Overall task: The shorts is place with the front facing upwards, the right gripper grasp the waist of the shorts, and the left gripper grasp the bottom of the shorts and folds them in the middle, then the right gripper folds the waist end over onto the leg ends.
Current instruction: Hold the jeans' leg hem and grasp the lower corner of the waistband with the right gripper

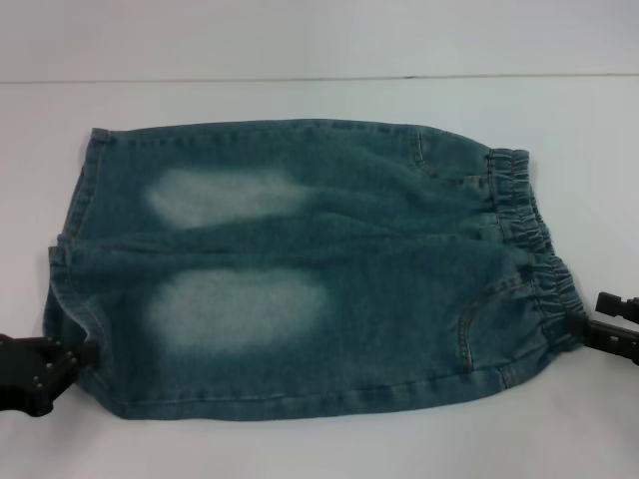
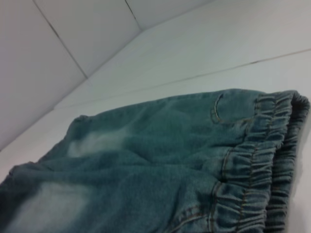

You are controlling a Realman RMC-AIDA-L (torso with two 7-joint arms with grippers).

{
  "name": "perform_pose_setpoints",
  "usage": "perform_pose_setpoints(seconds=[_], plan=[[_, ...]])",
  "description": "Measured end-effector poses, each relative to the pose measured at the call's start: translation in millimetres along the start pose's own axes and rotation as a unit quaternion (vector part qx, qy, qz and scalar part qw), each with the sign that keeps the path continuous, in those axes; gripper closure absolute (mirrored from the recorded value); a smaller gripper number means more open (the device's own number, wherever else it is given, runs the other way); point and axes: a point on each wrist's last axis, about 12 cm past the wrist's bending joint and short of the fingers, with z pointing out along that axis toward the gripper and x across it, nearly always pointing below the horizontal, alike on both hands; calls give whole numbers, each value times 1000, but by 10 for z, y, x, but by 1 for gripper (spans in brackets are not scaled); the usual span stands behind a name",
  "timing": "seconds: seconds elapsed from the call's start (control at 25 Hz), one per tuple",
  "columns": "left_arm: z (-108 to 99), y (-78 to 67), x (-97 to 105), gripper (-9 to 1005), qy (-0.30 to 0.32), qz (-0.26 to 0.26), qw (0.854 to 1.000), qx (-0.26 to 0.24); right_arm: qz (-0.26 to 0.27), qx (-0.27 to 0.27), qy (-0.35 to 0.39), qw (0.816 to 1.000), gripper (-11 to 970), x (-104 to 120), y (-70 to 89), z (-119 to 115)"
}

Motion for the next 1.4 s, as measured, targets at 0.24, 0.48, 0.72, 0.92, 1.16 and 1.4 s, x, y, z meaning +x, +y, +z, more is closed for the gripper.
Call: perform_pose_setpoints(seconds=[0.24, 0.48, 0.72, 0.92, 1.16, 1.4], plan=[[9, 0, -13, 957, -1, 2, 1000, 2, -9, -9, 16, 1000, 48, -19, 23, 120], [12, -2, -17, 957, -2, 2, 1000, 4, -10, -30, 31, 999, 48, -18, 70, 211], [23, -7, -1, 957, -2, -2, 1000, 6, -2, -39, 16, 999, 67, -32, 76, 141], [29, -7, -7, 957, -3, 0, 1000, 7, -1, -44, 3, 999, 119, -56, 68, 62], [31, -10, -14, 957, -4, 5, 1000, 9, -2, -38, 4, 999, 256, -57, 50, 45], [10, -20, 16, 957, -4, 2, 1000, 8, -4, -41, 8, 999, 286, -49, 58, 59]])
